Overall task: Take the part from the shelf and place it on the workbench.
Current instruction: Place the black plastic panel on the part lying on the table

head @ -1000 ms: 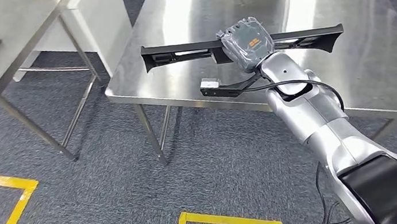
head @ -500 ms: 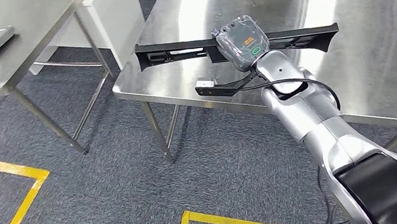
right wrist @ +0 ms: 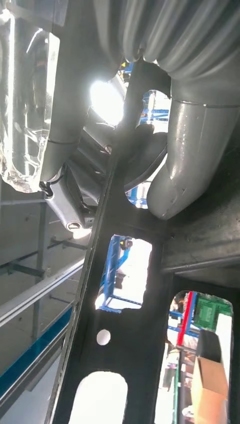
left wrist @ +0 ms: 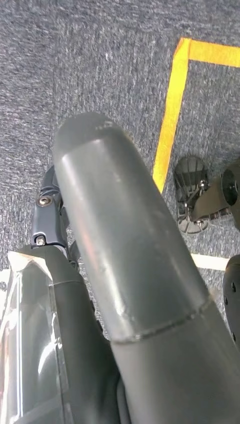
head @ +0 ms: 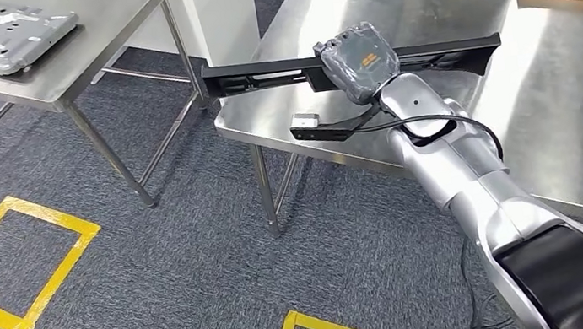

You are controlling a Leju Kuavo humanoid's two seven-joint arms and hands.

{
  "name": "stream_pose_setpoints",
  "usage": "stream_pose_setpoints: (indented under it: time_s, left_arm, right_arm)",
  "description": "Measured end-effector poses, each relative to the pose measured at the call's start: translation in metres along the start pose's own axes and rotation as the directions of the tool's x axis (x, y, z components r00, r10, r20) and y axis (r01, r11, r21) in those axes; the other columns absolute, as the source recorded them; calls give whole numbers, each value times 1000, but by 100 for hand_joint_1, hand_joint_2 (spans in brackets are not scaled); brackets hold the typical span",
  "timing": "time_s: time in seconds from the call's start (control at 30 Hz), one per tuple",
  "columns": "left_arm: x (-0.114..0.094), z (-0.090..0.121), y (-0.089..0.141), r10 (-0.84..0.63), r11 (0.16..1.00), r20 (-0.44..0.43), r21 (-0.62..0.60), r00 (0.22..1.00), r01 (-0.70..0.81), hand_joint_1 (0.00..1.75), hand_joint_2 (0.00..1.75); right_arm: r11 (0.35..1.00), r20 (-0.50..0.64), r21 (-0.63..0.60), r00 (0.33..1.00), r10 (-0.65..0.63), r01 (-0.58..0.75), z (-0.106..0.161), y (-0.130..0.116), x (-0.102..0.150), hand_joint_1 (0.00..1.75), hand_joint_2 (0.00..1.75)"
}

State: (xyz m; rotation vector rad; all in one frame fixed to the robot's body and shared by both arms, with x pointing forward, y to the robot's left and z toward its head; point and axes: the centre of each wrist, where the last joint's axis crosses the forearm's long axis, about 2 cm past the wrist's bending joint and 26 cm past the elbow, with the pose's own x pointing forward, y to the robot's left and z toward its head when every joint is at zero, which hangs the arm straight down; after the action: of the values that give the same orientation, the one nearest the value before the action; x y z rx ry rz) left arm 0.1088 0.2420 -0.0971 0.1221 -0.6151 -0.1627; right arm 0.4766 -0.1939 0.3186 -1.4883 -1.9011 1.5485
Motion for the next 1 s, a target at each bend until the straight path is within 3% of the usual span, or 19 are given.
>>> stream_pose_setpoints:
  time_s: [0.77,1.0]
  left_arm:
    - [-1,0,0,-10,1000,4,-14,1000,10,0,0]
    - [-2,1,-3,-9,1000,64,-23,998,10,0,0]
  right_arm:
    - [994,-40,16,993,111,-111,1,-1,-15,175,175]
    - [994,-78,52,992,99,-95,13,12,-18,175,175]
